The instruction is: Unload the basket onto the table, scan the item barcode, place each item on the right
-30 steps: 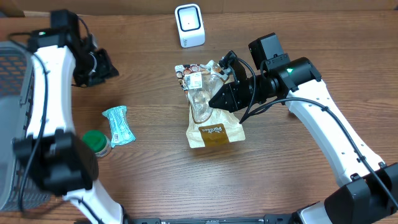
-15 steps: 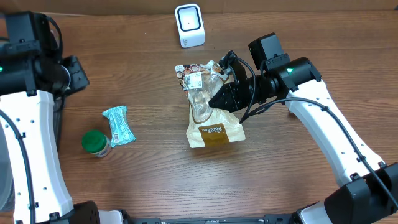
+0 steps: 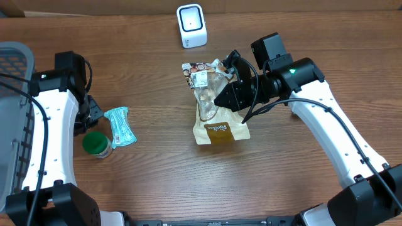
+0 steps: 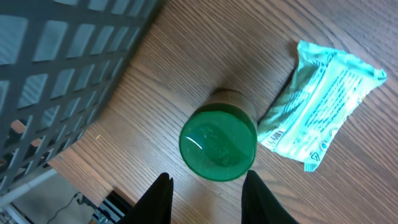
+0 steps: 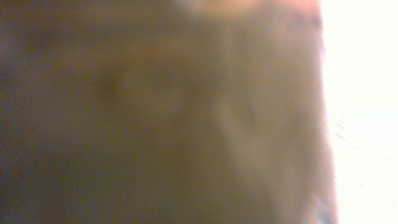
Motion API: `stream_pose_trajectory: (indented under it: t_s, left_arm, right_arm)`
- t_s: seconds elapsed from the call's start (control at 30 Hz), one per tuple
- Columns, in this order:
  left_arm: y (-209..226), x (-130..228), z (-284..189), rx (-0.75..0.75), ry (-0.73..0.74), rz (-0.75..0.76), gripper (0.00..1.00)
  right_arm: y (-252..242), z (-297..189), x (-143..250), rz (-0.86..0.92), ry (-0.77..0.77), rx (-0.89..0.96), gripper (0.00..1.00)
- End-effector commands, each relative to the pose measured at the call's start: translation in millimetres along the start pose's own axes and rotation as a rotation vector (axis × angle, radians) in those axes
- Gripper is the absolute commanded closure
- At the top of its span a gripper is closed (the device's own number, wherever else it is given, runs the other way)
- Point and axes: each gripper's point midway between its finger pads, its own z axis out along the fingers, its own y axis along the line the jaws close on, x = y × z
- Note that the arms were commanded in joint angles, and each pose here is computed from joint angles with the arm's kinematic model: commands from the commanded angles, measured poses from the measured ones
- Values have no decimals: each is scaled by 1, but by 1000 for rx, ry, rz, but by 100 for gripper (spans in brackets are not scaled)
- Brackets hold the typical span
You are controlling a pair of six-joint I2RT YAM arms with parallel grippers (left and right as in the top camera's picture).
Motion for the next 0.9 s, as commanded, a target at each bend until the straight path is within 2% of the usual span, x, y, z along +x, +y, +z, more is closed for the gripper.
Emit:
stream_pose_trajectory:
  t_s: [0.0,0.13,0.3,0.6,0.87]
  left_arm:
    - [19,-4,-5,-74,-37,-105,78]
    - [32,2,5,-126,-16,-163,78]
    - [33,6,39,-122,0,-201,78]
    - [27,6,55,-105,-13,-206,78]
    - [21,20,74,-86,22,-190,78]
  right_arm:
    - [1,-11,-8,-18,-40,36,96]
    - [1,-11,-8,-18,-40,39,96]
    - [1,-11,-7,-18,-39,39,96]
    - [0,-11,-7,-16,-36,43,96]
    - [-2,-11,-6,-13,-34,51,96]
